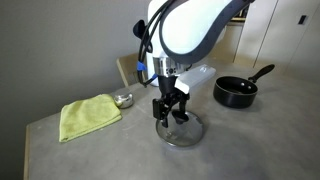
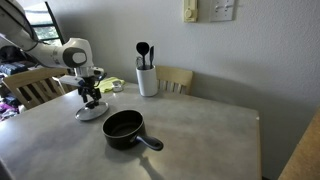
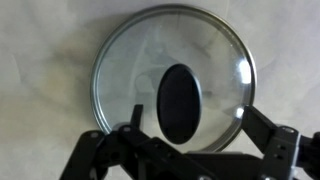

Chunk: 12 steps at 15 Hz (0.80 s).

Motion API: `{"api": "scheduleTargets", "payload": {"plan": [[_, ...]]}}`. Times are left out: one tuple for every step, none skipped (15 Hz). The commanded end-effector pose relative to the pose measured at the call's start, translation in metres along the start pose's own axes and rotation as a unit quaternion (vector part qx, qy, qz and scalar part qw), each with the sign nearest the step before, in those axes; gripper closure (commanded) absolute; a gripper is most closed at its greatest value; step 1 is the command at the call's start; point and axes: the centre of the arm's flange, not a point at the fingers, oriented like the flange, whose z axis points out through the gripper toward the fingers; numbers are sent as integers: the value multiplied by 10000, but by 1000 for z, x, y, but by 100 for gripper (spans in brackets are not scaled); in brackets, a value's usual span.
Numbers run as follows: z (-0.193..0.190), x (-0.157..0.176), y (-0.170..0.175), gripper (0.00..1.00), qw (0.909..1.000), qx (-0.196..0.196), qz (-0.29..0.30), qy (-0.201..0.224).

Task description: Pick the glass lid and put it on the pot

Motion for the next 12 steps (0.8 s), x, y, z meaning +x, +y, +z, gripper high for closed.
{"api": "scheduleTargets", "payload": {"plan": [[-8, -27, 0, 0, 9997, 122, 91, -190], [-8, -30, 0, 0, 9996, 139, 102, -211], [-8, -33, 2, 0, 9995, 150, 153, -231], [-7, -36, 4, 0, 9994, 150, 190, -231], [-8, -39, 6, 0, 9994, 149, 227, -235], [-8, -42, 9, 2, 9993, 129, 253, -224], [-9, -43, 11, 26, 9993, 115, 265, -216], [-9, -44, 13, 27, 9994, 98, 266, -202], [-9, -44, 14, 31, 9995, 89, 253, -189], [-9, -43, 14, 32, 9996, 76, 240, -163], [-9, -41, 15, 26, 9997, 58, 206, -134], [-8, -40, 15, 24, 9998, 33, 184, -102]]}}
